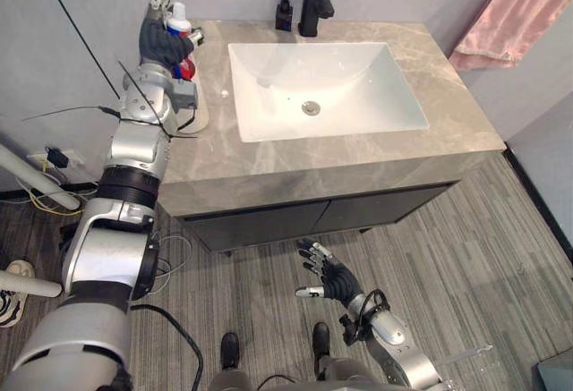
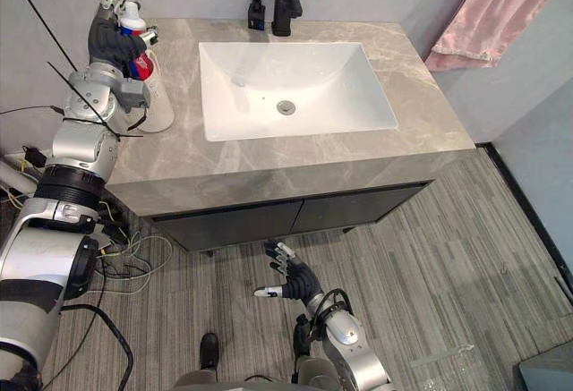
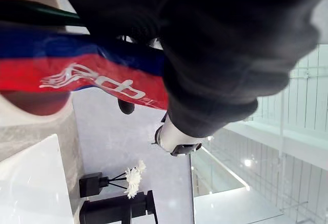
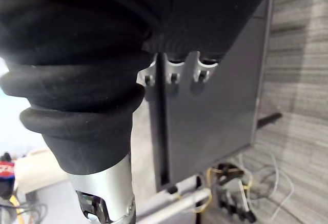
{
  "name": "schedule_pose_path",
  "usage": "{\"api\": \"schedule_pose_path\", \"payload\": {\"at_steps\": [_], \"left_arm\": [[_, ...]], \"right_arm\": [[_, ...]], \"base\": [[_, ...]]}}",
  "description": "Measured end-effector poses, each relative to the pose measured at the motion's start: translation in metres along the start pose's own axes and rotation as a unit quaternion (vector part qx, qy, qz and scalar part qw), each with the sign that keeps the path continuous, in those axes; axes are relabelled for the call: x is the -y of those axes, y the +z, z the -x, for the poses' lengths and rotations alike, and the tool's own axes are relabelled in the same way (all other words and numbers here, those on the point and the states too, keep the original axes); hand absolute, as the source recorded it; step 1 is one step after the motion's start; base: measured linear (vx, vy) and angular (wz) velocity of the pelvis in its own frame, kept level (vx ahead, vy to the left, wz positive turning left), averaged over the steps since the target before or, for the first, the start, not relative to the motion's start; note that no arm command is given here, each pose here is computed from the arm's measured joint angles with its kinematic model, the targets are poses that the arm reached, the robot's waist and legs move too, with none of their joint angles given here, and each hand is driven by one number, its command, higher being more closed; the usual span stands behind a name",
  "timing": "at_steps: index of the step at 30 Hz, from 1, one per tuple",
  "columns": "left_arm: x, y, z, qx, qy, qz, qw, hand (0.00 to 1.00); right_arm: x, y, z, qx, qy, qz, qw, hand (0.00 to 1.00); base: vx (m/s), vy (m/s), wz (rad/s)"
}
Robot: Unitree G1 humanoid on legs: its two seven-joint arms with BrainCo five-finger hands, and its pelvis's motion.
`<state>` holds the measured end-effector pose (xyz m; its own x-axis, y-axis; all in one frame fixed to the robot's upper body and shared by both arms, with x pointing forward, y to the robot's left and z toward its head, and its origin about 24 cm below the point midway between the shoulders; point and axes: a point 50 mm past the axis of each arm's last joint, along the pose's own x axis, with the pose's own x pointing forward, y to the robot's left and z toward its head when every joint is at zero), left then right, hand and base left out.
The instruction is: Organize washtable
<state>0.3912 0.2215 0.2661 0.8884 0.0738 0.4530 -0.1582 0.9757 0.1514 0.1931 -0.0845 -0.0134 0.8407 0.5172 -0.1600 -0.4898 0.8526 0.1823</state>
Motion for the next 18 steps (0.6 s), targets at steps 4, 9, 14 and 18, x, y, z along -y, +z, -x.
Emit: {"api": "schedule_pose_path", "payload": {"at_steps": [4, 9, 14, 18], "left_arm": [[0.001, 0.005, 0.000, 0.010, -0.002, 0.016, 1.000, 0.00], [-0.004, 0.019, -0.001, 0.039, -0.003, 0.043, 0.998, 0.00], [-0.026, 0.072, -0.010, 0.127, 0.007, 0.044, 0.991, 0.00], [-0.050, 0.137, -0.002, 0.252, 0.013, 0.023, 0.967, 0.00]], "right_arm": [[0.002, -0.002, 0.000, -0.005, -0.003, -0.001, 1.000, 0.00], [0.003, -0.008, 0.000, -0.018, -0.006, -0.003, 1.000, 0.00], [0.003, -0.007, 0.000, -0.016, -0.005, -0.002, 1.000, 0.00], [0.004, -0.009, 0.001, -0.019, -0.006, -0.003, 1.000, 0.00]], "base": [[0.00, 0.000, 0.01], [0.00, -0.002, 0.04], [-0.03, -0.009, 0.06], [-0.03, -0.008, 0.00]]}}
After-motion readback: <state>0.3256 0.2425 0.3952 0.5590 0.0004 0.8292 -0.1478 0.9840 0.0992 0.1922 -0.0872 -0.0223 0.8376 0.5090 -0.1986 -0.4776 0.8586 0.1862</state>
